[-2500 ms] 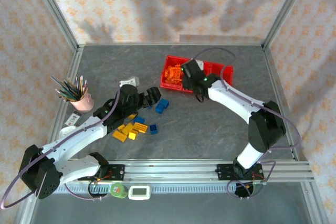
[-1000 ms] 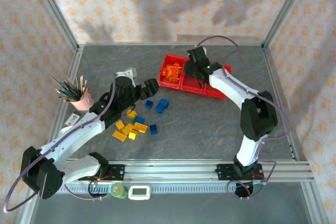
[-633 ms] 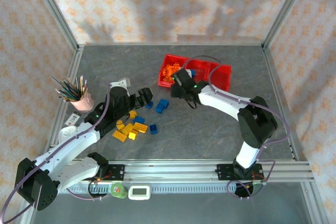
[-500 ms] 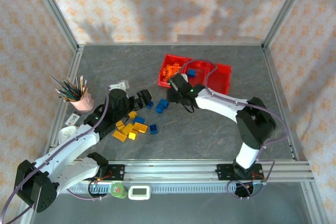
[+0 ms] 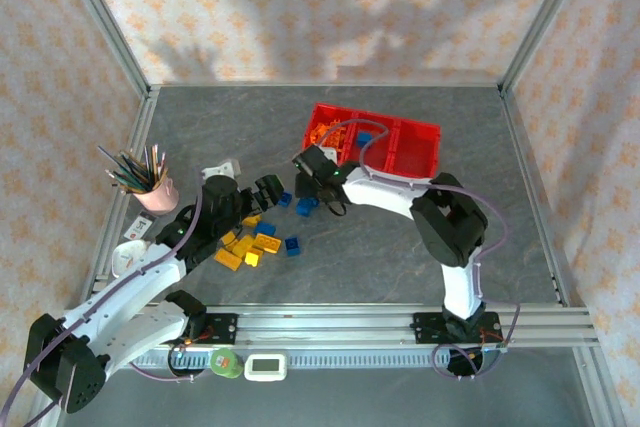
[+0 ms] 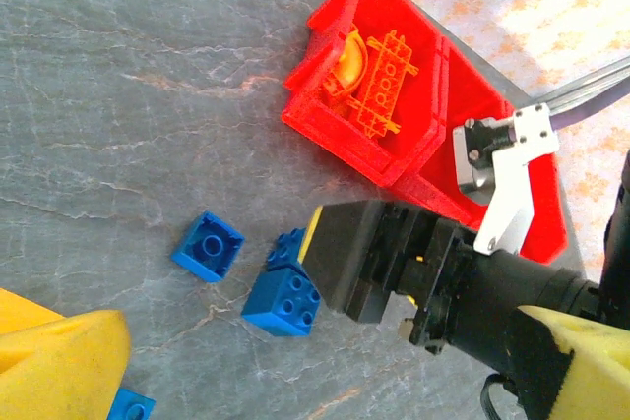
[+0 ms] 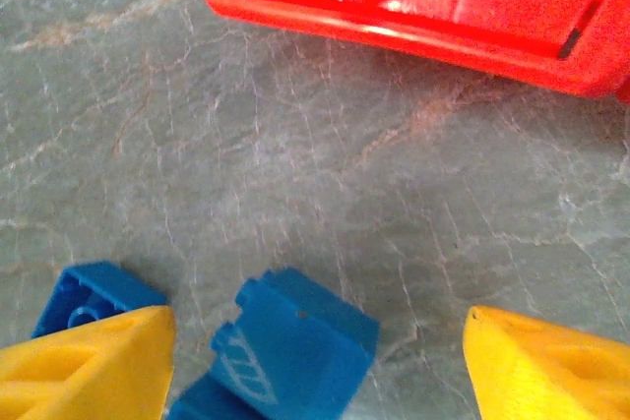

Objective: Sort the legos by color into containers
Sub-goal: Pick up the lego from the center of the table.

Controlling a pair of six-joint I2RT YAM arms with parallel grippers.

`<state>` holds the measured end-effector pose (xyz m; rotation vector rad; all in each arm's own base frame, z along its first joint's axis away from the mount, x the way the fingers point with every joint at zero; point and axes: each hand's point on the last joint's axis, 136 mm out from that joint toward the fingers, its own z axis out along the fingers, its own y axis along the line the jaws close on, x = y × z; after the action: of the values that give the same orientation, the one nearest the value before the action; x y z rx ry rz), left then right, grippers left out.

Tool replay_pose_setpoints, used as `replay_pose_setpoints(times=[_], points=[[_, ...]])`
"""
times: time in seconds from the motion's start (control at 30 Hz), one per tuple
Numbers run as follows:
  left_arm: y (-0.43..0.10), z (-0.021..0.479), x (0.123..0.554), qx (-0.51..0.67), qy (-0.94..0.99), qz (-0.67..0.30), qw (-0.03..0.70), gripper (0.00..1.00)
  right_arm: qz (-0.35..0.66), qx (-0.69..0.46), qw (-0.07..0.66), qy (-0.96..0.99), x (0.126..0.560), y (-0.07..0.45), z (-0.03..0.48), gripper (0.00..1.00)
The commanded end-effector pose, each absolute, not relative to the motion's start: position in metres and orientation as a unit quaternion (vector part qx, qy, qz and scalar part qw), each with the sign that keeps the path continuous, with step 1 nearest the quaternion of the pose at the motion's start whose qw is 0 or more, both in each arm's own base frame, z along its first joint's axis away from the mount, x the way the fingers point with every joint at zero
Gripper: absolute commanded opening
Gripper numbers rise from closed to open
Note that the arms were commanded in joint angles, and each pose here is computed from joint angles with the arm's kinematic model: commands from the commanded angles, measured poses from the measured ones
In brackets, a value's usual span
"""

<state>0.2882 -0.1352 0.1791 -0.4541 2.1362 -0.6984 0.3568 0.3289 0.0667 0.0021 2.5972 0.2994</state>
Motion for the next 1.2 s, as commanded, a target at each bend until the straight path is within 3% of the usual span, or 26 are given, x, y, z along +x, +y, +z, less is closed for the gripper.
replay_pose_setpoints(times=[0.0,0.23,0.77,0.93,1.17], points=[[-0.127,0.174,0.288,-0.192,0.849,-0.265,0.415,0.99,0.074,0.05,0.262,0.961,0.365,0.321,0.059,0.76],[-0.127,0.175,0.289,-0.186,0.852,-0.261,0.414,0.99,0.061,0.065,0.248,0.965,0.367,0.323,0.042,0.74],[-0.131,0.17,0.291,-0.186,0.853,-0.269,0.407,0.99,0.056,0.062,0.229,0.97,0.342,0.303,0.041,0.52],[-0.131,0.171,0.29,-0.185,0.853,-0.27,0.406,0.99,0.071,0.061,0.226,0.97,0.342,0.31,0.041,0.41],[-0.13,0.177,0.289,-0.185,0.851,-0.271,0.409,0.99,0.086,0.06,0.252,0.962,0.346,0.308,0.068,0.34]])
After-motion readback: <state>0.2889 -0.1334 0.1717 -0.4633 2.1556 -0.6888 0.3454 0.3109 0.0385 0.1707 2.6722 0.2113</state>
